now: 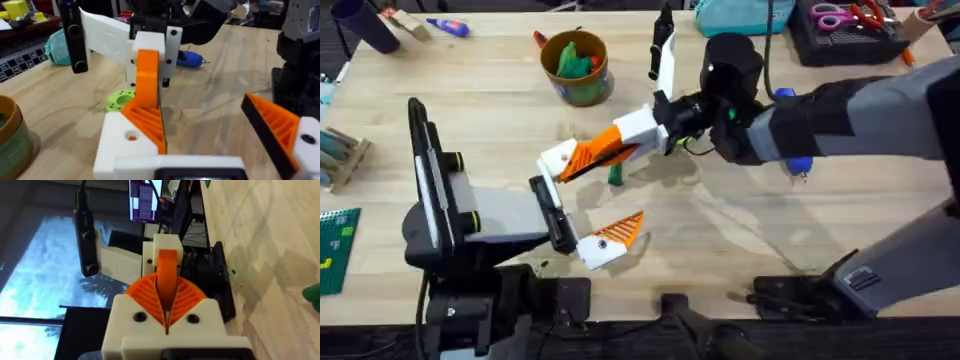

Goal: Pick up the gripper from the table and insert it into the empty holder that is missing its gripper. Then pick up a screw, insert it into the mounting hole, and use the screwdriver to tighten it. Finally, clean up the table by picking up the vegetable and placing it into the bucket.

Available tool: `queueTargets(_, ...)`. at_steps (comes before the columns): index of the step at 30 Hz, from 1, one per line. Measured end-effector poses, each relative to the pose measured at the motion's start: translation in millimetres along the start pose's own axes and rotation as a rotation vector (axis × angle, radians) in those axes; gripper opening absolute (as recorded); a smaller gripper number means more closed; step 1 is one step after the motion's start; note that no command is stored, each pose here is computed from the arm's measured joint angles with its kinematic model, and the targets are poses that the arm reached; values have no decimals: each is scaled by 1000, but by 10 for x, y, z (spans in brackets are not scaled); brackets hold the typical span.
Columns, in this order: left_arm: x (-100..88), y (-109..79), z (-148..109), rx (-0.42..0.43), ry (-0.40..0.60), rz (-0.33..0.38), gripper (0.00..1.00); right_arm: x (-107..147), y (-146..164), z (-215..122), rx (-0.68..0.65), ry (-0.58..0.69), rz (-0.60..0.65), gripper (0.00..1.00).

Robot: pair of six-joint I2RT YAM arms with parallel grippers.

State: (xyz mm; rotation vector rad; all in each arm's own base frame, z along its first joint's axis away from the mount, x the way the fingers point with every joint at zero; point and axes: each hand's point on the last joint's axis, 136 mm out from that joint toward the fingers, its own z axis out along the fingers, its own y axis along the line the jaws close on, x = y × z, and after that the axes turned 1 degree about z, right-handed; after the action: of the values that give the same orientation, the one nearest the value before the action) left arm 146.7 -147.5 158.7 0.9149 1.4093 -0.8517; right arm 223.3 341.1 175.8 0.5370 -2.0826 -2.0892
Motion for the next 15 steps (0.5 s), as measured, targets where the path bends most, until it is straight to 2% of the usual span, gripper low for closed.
queueTargets(7, 1, 14, 0, -8, 1, 0, 987, -100, -31, 25, 0, 7, 3, 8)
queueTargets(15, 1, 19, 0, -11, 1, -3, 986, -105, -36, 28, -1, 11, -3, 8)
